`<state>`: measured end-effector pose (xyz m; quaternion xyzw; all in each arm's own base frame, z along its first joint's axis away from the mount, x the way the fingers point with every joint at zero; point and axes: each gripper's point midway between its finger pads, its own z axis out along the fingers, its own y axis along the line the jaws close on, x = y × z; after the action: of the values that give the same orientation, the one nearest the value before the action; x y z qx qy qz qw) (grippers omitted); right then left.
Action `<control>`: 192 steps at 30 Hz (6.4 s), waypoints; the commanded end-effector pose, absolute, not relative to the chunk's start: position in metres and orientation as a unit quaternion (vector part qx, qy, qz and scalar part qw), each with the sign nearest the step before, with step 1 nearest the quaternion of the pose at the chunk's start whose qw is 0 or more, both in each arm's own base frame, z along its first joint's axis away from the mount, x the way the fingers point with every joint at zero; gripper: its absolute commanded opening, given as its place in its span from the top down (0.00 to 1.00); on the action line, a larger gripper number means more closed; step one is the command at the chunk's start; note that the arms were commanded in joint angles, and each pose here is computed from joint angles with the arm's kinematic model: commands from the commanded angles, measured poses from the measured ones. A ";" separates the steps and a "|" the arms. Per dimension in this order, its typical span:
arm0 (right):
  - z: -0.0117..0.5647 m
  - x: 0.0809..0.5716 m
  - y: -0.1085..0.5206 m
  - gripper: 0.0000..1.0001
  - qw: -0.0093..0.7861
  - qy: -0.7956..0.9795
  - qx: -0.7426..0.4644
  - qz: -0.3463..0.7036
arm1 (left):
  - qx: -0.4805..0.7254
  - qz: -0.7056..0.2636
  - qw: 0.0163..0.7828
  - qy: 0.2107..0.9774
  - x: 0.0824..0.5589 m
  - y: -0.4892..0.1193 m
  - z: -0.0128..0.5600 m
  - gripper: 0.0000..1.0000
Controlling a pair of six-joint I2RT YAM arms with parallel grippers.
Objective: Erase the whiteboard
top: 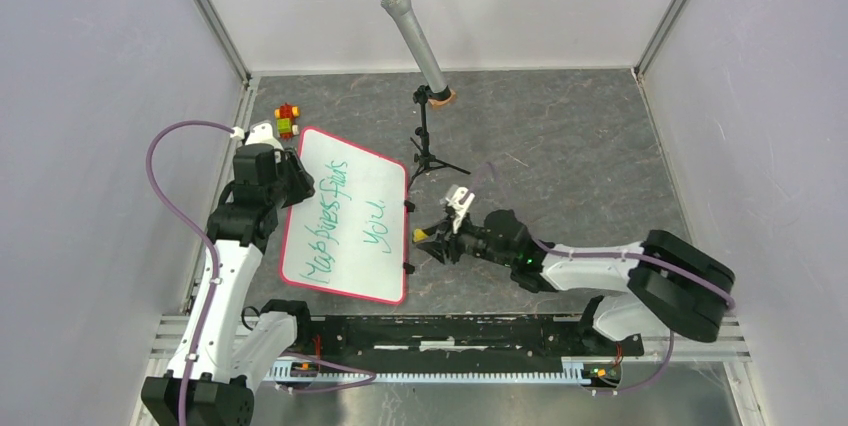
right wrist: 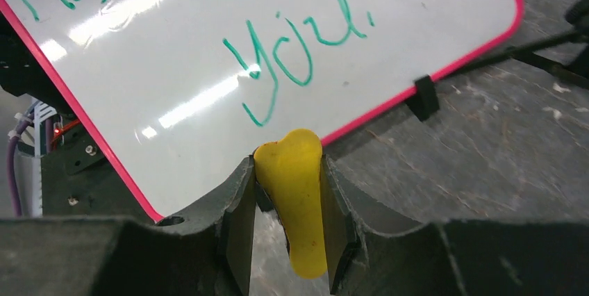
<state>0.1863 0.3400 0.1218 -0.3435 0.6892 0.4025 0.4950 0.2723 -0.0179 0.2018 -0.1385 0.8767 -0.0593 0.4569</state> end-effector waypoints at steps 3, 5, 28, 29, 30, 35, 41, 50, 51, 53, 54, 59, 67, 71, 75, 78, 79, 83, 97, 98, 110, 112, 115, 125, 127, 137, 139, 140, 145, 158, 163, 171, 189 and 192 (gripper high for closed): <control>0.180 0.200 0.402 0.94 0.560 0.632 -0.333 0.421 | -0.127 -0.068 0.470 0.871 0.277 -0.021 0.206 0.52; 0.185 0.206 0.416 0.94 0.565 0.630 -0.321 0.425 | -0.126 -0.069 0.467 0.872 0.277 -0.022 0.205 0.53; 0.159 0.194 0.473 0.41 0.512 0.633 -0.371 0.447 | -0.123 -0.075 0.462 0.875 0.279 -0.024 0.203 0.58; 0.158 0.192 0.473 0.41 0.504 0.631 -0.382 0.450 | -0.122 -0.076 0.462 0.875 0.278 -0.025 0.203 0.58; 0.156 0.191 0.472 0.40 0.502 0.630 -0.388 0.448 | -0.121 -0.076 0.462 0.875 0.278 -0.025 0.203 0.58; 0.154 0.186 0.475 0.44 0.490 0.612 -0.424 0.454 | -0.120 -0.078 0.462 0.875 0.278 -0.026 0.203 0.59; 0.145 0.191 0.481 0.50 0.481 0.616 -0.429 0.453 | -0.118 -0.080 0.462 0.875 0.277 -0.026 0.203 0.62; 0.139 0.196 0.492 0.50 0.475 0.619 -0.438 0.446 | -0.115 -0.086 0.460 0.877 0.278 -0.029 0.202 0.65; 0.138 0.196 0.491 0.50 0.474 0.620 -0.439 0.446 | -0.114 -0.086 0.460 0.876 0.278 -0.029 0.202 0.65; 0.136 0.197 0.490 0.52 0.476 0.621 -0.437 0.443 | -0.114 -0.086 0.460 0.876 0.278 -0.029 0.202 0.66; 0.136 0.197 0.489 0.56 0.477 0.624 -0.434 0.442 | -0.114 -0.086 0.460 0.876 0.279 -0.029 0.202 0.66; 0.126 0.202 0.476 0.71 0.488 0.640 -0.414 0.425 | -0.113 -0.086 0.459 0.877 0.279 -0.029 0.202 0.69; 0.087 0.213 0.435 0.83 0.505 0.690 -0.361 0.371 | -0.114 -0.083 0.452 0.881 0.280 -0.028 0.198 0.76; 0.083 0.216 0.421 0.83 0.515 0.698 -0.351 0.353 | -0.114 -0.084 0.460 0.876 0.279 -0.028 0.201 0.81; 0.097 0.211 0.441 0.83 0.512 0.686 -0.366 0.366 | -0.109 -0.093 0.452 0.880 0.276 -0.032 0.197 0.86; 0.114 0.201 0.465 0.83 0.510 0.669 -0.374 0.391 | -0.111 -0.091 0.444 0.884 0.274 -0.031 0.193 0.88; 0.122 0.198 0.474 0.83 0.509 0.663 -0.370 0.406 | -0.114 -0.089 0.440 0.886 0.272 -0.031 0.191 0.91; 0.149 0.189 0.504 0.83 0.509 0.637 -0.357 0.456 | -0.120 -0.083 0.422 0.895 0.263 -0.029 0.181 0.98; 0.086 0.219 0.437 0.82 0.522 0.704 -0.260 0.406 | -0.109 -0.083 0.458 0.878 0.254 -0.027 0.192 0.98; 0.080 0.217 0.432 0.83 0.519 0.707 -0.259 0.405 | -0.108 -0.083 0.459 0.878 0.254 -0.027 0.192 0.98; 0.131 0.208 0.491 0.83 0.525 0.653 -0.288 0.463 | -0.110 -0.085 0.454 0.880 0.256 -0.029 0.188 0.98; 0.141 0.211 0.501 0.83 0.529 0.644 -0.284 0.474 | -0.109 -0.087 0.456 0.879 0.256 -0.030 0.188 0.98; 0.138 0.218 0.510 0.83 0.530 0.645 -0.281 0.472 | -0.111 -0.086 0.457 0.878 0.256 -0.029 0.188 0.98; 0.064 0.234 0.446 0.83 0.501 0.707 -0.237 0.439 | -0.110 -0.087 0.459 0.877 0.258 -0.030 0.190 0.98; 0.056 0.233 0.441 0.83 0.496 0.714 -0.246 0.428 | -0.110 -0.087 0.460 0.877 0.258 -0.030 0.190 0.98; 0.118 0.212 0.494 0.84 0.499 0.652 -0.261 0.508 | -0.110 -0.088 0.458 0.878 0.258 -0.030 0.189 0.98; 0.129 0.213 0.503 0.84 0.505 0.640 -0.264 0.516 | -0.110 -0.088 0.458 0.878 0.259 -0.030 0.189 0.98; 0.130 0.218 0.506 0.84 0.510 0.640 -0.262 0.511 | -0.110 -0.087 0.457 0.878 0.259 -0.030 0.188 0.98; 0.118 0.254 0.502 0.84 0.525 0.654 -0.236 0.491 | -0.110 -0.086 0.453 0.881 0.259 -0.030 0.186 0.98; 0.065 0.262 0.448 0.85 0.504 0.706 -0.207 0.452 | -0.109 -0.086 0.453 0.881 0.260 -0.030 0.187 0.98; 0.098 0.250 0.476 0.85 0.530 0.677 -0.246 0.446 | -0.109 -0.087 0.457 0.878 0.259 -0.030 0.189 0.98; 0.114 0.286 0.506 0.84 0.554 0.668 -0.214 0.449 | -0.109 -0.086 0.453 0.881 0.259 -0.030 0.187 0.98; 0.043 0.271 0.443 0.83 0.506 0.727 -0.207 0.415 | -0.108 -0.086 0.456 0.879 0.260 -0.030 0.188 0.98; 0.063 0.259 0.459 0.83 0.513 0.709 -0.221 0.430 | -0.108 -0.086 0.458 0.878 0.259 -0.030 0.189 0.98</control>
<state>0.3010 0.4384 0.0860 -0.1554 0.6862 0.4308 0.5652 0.2718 -0.0185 0.2078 -0.1330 0.8558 -0.0725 0.4946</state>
